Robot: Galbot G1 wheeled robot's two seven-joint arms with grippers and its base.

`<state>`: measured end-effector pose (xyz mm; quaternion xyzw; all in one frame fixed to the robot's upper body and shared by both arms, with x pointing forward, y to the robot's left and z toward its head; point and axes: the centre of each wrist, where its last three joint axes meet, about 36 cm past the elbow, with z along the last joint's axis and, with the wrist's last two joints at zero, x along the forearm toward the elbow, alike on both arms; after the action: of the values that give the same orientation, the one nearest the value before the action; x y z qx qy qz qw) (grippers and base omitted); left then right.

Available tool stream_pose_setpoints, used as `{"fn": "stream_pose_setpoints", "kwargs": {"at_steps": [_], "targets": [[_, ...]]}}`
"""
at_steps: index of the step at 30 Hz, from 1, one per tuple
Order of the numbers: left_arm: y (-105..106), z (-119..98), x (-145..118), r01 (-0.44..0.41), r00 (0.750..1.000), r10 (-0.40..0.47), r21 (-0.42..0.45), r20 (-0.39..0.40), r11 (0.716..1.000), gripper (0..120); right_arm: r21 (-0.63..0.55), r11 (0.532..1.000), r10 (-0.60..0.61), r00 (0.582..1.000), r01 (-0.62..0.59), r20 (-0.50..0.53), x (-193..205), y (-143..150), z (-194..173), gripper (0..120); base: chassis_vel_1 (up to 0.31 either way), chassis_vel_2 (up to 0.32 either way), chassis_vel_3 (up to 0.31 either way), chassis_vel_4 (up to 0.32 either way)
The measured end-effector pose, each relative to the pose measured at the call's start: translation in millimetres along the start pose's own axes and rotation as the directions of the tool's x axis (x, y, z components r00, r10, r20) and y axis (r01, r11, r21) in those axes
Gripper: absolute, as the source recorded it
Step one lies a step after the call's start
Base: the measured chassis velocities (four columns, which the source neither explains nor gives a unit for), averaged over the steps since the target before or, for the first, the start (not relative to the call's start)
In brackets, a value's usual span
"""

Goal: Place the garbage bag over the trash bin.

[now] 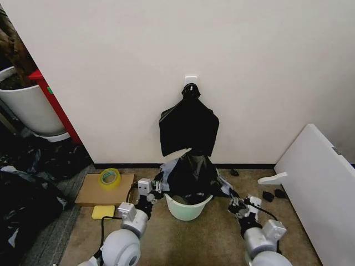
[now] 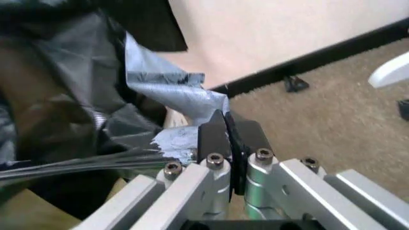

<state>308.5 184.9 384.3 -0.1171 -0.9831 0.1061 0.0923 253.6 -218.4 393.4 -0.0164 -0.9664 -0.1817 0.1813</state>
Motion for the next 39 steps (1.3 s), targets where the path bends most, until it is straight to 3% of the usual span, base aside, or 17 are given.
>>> {"fn": "stream_pose_setpoints", "kwargs": {"at_steps": [7, 15, 21, 29, 39], "targets": [[8.4, 8.0, 27.7, 0.064, 0.993, -0.066, -0.027, -0.102, 0.998, 0, 0.024, 0.999, -0.036, 0.997, 0.037, -0.063, -9.9, 17.7, 20.7, 0, 0.0, 0.0, 0.0, 0.0], [17.0, 13.0, 28.4, 0.094, 0.974, -0.106, -0.07, -0.198, 0.993, 0, 0.076, 0.997, -0.013, 0.994, 0.021, -0.109, -20.7, 22.0, 26.4, 0, 0.0, 0.0, 0.0, 0.0], [23.2, 9.5, 31.0, 0.081, 0.971, -0.101, -0.1, -0.218, 0.992, 0, 0.117, 0.993, 0.002, 0.988, 0.016, -0.154, -14.7, 20.1, 29.4, 0, 0.0, 0.0, 0.0, 0.0], [35.8, 12.9, 16.7, 0.066, 0.963, -0.105, -0.163, -0.247, 0.984, 0, 0.172, 0.985, 0.019, 0.983, 0.012, -0.183, -29.0, 18.8, 35.0, 0, 0.0, 0.0, 0.0, 0.0], [37.1, 24.8, -4.1, 0.079, 0.958, -0.121, -0.166, -0.26, 0.983, 0, 0.196, 0.981, 0.04, 0.979, -0.001, -0.199, -52.0, 21.1, 41.8, 0, 0.0, 0.0, 0.0, 0.0]]}}
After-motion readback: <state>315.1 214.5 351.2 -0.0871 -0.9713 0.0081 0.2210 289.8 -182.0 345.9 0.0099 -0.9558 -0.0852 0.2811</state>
